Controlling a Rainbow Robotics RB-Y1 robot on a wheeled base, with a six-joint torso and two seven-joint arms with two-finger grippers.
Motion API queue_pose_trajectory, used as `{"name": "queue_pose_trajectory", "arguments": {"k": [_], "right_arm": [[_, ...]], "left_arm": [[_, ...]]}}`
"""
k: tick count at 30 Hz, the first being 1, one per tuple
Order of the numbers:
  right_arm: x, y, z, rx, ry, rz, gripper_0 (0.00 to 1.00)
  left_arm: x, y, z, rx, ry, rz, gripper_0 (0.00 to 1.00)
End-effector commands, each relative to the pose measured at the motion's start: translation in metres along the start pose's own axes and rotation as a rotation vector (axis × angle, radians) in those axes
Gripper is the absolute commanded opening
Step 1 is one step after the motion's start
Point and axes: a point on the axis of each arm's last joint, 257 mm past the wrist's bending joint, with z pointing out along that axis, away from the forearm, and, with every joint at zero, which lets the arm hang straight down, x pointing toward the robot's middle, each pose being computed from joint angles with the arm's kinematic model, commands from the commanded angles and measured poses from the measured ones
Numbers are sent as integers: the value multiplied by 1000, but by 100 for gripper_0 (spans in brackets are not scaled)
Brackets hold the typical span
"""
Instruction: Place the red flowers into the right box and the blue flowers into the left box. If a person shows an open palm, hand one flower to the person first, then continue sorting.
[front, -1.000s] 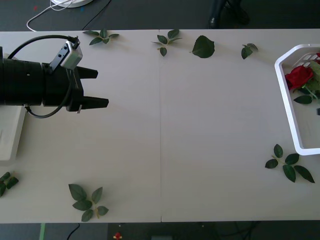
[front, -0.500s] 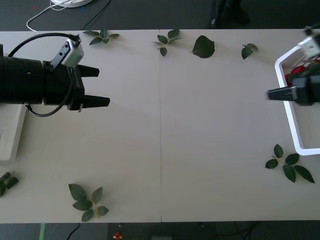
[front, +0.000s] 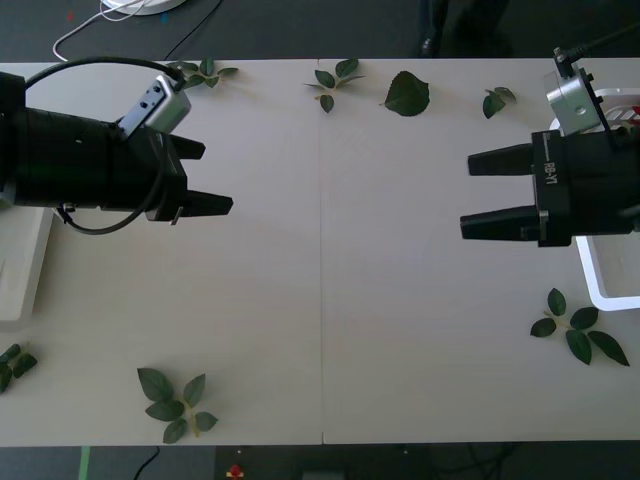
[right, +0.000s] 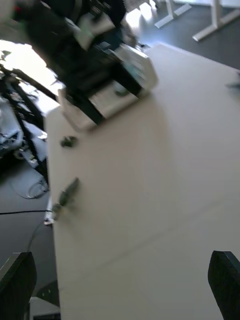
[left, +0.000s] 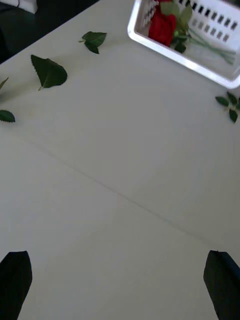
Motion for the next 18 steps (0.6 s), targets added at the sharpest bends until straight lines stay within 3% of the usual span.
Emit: {"name": "queue_pose_trajectory", "arguments": {"k": [1,18], "right_arm": [[-12,28,12,-87,-49,-57,100],[-14,39,19,-133,-80,-31,100]], "left_arm": [[-37,-4,-5,-19,-26,-1,100],[-33,-14,2,-95,29,36,100]]}}
